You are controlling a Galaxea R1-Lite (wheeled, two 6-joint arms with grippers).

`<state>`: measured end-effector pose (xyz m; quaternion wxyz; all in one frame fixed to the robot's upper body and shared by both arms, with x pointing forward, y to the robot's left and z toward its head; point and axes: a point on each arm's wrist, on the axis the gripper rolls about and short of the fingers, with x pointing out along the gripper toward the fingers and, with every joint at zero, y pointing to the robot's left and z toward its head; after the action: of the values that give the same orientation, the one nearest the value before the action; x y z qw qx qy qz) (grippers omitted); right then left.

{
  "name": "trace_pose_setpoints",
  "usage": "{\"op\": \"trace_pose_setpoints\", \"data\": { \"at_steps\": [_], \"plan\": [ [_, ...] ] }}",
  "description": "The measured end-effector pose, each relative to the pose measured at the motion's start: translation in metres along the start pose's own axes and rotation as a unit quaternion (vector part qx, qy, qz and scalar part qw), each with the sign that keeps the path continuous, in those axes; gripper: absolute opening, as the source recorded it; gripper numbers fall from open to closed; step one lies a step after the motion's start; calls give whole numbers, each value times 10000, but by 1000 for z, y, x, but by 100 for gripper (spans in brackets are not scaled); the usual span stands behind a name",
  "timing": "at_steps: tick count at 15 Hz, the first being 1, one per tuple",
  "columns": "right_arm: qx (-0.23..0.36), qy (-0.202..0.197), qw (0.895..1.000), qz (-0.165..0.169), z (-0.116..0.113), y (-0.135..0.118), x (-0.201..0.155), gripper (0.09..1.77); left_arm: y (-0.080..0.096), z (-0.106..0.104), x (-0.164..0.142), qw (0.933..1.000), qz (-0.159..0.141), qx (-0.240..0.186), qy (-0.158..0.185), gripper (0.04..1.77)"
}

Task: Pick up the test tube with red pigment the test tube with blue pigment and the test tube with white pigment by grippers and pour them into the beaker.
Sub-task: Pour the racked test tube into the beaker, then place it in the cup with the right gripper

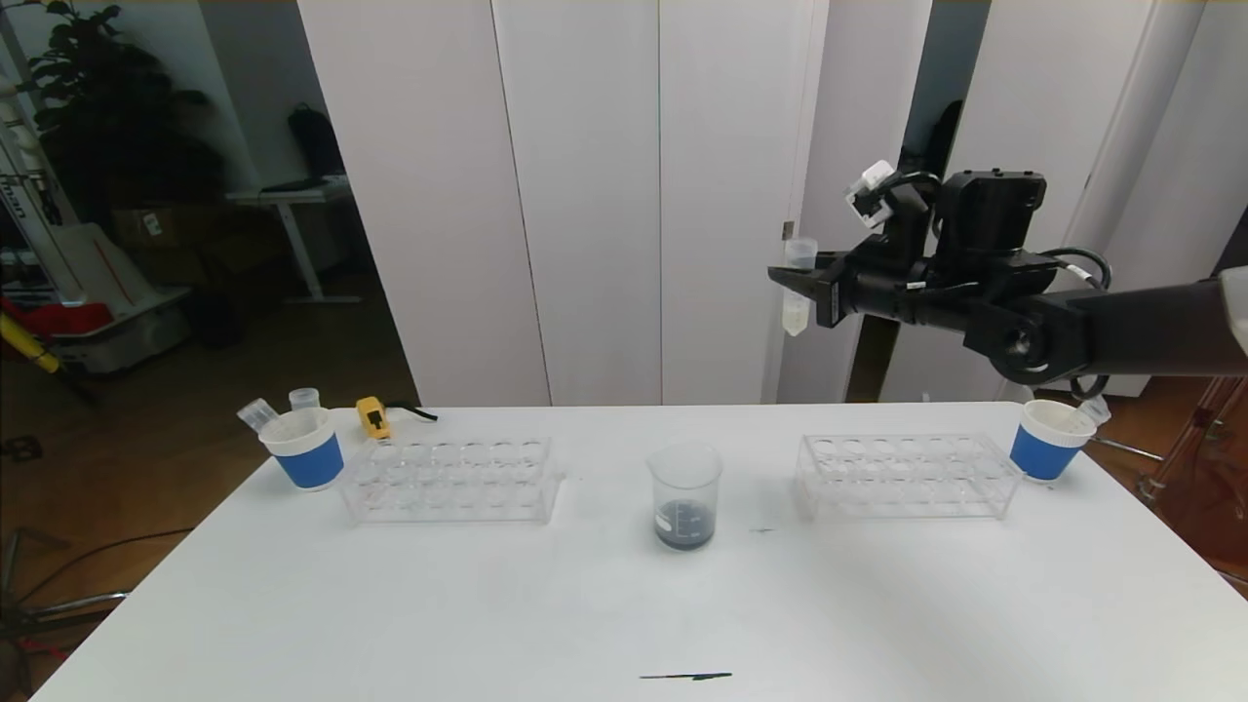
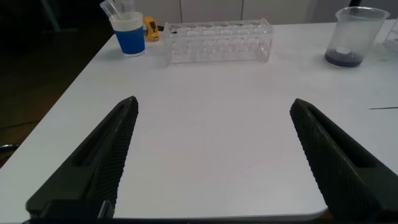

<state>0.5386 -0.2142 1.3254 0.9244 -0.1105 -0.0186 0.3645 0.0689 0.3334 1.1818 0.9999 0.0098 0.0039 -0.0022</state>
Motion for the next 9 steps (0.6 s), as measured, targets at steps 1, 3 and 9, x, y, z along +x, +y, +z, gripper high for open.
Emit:
{"op": "trace_pose_setpoints", "data": {
  "at_steps": [1,3,9],
  "plan": [
    [-197,-47,9998,49,-6,4,7,58,0,0,0,10000,0,0,-2,175],
    [-467,-122,9987,155,-18,12,20,58,0,0,0,10000,-2,2,0,175],
    [-983,-307,9927,630,-33,34,37,58,0,0,0,10000,0,-6,0,175]
  ]
}}
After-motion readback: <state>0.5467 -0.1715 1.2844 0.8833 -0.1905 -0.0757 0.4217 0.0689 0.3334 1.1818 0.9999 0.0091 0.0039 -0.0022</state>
